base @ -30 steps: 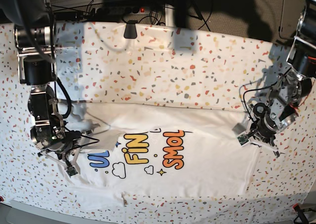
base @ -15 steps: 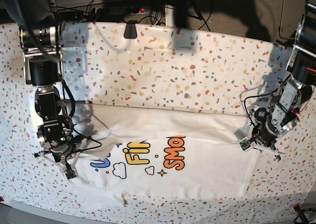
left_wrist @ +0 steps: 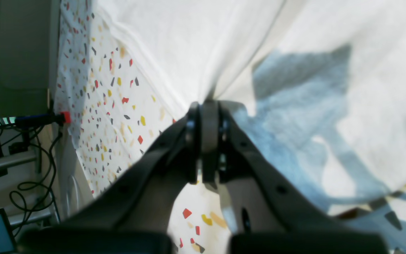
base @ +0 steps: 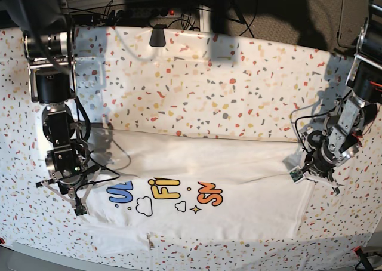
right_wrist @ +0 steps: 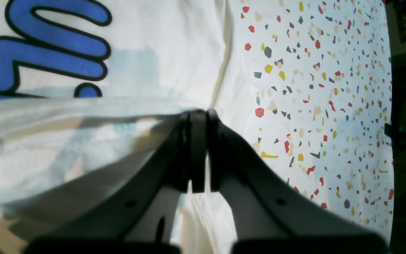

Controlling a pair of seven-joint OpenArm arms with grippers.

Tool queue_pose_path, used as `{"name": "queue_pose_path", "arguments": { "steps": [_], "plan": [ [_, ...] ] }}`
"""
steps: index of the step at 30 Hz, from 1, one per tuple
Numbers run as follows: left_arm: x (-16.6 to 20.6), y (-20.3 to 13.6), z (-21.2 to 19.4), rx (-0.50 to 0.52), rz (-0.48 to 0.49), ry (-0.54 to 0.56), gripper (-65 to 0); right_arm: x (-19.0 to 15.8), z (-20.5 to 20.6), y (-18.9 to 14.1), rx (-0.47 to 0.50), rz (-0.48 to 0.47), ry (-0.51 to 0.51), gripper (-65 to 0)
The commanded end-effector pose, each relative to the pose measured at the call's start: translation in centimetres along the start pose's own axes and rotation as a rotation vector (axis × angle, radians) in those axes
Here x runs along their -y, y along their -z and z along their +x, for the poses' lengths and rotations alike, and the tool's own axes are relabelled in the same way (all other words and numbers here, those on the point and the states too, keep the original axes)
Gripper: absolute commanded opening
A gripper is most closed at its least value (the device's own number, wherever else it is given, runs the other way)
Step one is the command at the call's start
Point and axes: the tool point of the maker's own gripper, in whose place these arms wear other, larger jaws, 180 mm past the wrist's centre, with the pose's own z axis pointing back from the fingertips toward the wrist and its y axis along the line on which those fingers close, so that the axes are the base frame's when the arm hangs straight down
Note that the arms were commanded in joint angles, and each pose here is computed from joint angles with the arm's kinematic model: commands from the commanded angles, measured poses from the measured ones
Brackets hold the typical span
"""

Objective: Fold the T-shirt properly
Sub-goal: 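Lower the folded edge onto the shirt and open both grippers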

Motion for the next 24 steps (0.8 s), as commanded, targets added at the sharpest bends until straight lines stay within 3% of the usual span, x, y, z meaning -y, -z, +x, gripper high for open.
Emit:
{"name": "queue_pose_path", "arguments": {
  "steps": [1,8,9,12,14,19,24],
  "plan": [
    [-2.9,-0.2,0.9,0.027,0.062,0.004,-65.0,2.1,2.6,-0.4,0.064,-0.045,0.013,-65.0],
    [-2.9,-0.3,1.2,0.047,0.062,0.0,-65.0,1.9,2.7,-0.4,0.068,-0.032,0.003,-65.0],
    [-2.9,-0.3,1.5,0.063,0.062,0.001,-62.1,1.9,2.7,-0.4,0.068,-0.032,0.003,-65.0],
    [-3.6,-0.4,2.5,0.117,0.102,0.004,-35.2,1.9,2.7,-0.4,0.068,-0.032,0.003,-65.0],
    [-4.7,-0.6,3.0,0.147,0.163,0.008,-26.0,1.9,2.6,-0.4,0.066,-0.031,0.002,-65.0],
    [-5.2,-0.7,2.9,0.14,0.194,-0.008,-24.8,1.6,2.5,-0.3,0.066,-0.021,-0.006,-65.0],
    [-5.3,-0.6,2.0,0.103,0.194,-0.152,-24.9,1.5,2.7,-0.4,0.076,-0.011,-0.014,-65.0]
  ]
}}
